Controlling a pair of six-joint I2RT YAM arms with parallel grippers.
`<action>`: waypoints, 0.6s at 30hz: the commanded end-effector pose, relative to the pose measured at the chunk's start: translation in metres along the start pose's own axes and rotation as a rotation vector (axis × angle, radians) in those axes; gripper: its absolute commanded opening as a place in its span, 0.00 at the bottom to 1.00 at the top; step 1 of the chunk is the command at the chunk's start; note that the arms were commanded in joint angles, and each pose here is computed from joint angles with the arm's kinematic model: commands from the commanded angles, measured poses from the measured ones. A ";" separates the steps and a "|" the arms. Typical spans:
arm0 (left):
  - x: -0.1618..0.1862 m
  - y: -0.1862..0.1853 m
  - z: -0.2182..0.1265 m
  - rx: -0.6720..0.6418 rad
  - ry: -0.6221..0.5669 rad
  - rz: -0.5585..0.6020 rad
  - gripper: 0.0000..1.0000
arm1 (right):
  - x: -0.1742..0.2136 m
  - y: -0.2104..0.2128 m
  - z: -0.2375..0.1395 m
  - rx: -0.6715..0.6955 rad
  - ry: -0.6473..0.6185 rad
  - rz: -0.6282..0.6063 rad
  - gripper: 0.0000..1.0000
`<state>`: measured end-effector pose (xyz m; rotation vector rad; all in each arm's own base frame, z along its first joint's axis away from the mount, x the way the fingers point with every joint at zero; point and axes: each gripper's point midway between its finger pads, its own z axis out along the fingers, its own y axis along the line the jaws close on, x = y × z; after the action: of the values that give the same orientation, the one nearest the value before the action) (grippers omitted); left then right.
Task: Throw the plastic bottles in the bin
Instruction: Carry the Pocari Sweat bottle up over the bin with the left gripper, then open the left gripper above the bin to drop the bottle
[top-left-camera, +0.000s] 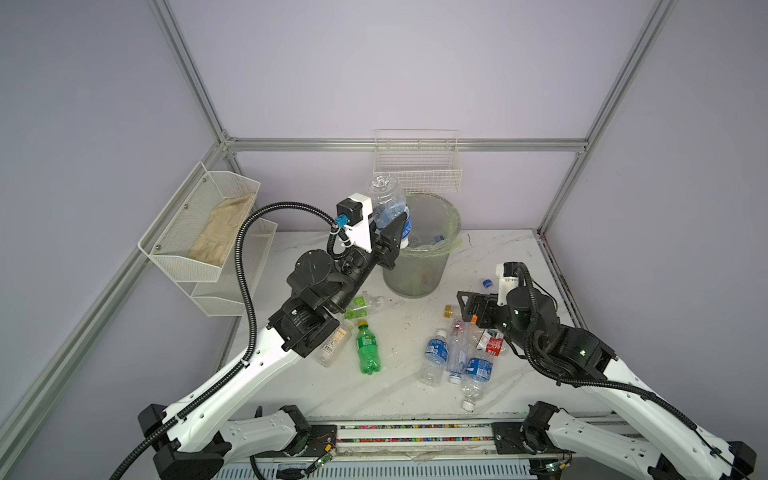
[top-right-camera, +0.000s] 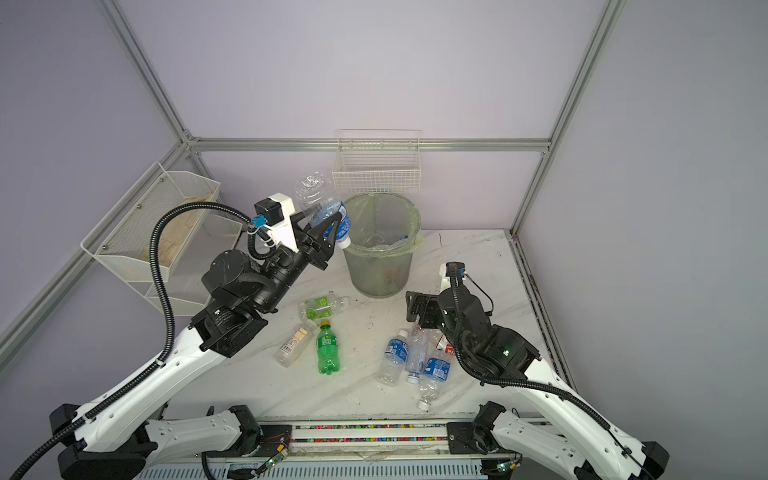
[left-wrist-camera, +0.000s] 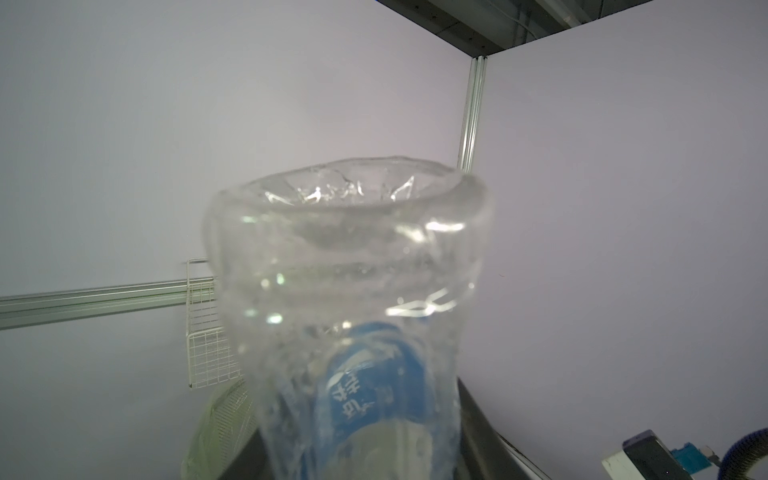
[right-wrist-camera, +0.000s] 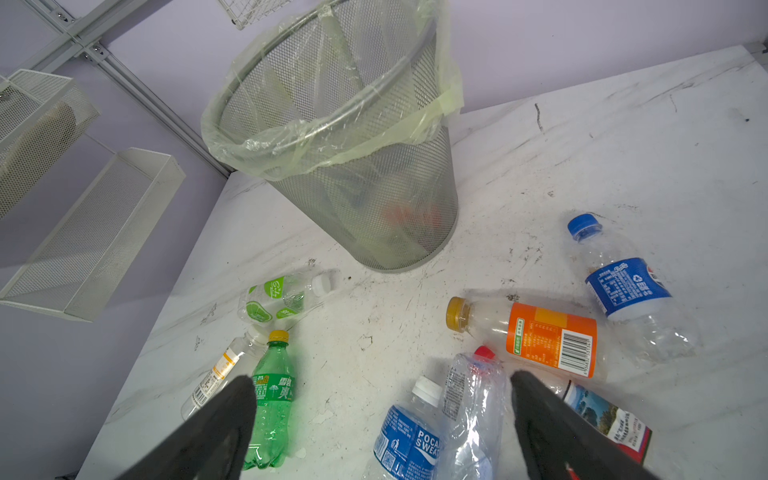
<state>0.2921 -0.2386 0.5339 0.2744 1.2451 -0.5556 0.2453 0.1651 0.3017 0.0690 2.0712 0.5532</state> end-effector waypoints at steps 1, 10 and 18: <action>-0.052 0.003 0.013 -0.036 -0.138 0.014 0.00 | -0.014 0.007 -0.008 -0.023 -0.034 0.025 0.97; 0.052 0.030 0.129 -0.098 0.241 0.037 0.38 | -0.018 0.006 -0.018 -0.036 -0.043 0.031 0.97; 0.024 0.038 0.120 -0.157 0.198 -0.050 1.00 | -0.019 -0.002 -0.030 -0.032 -0.063 0.035 0.97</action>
<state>0.4605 -0.3036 0.4477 0.2762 1.6834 -0.3694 0.2347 0.1545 0.3233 0.0832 2.0131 0.5978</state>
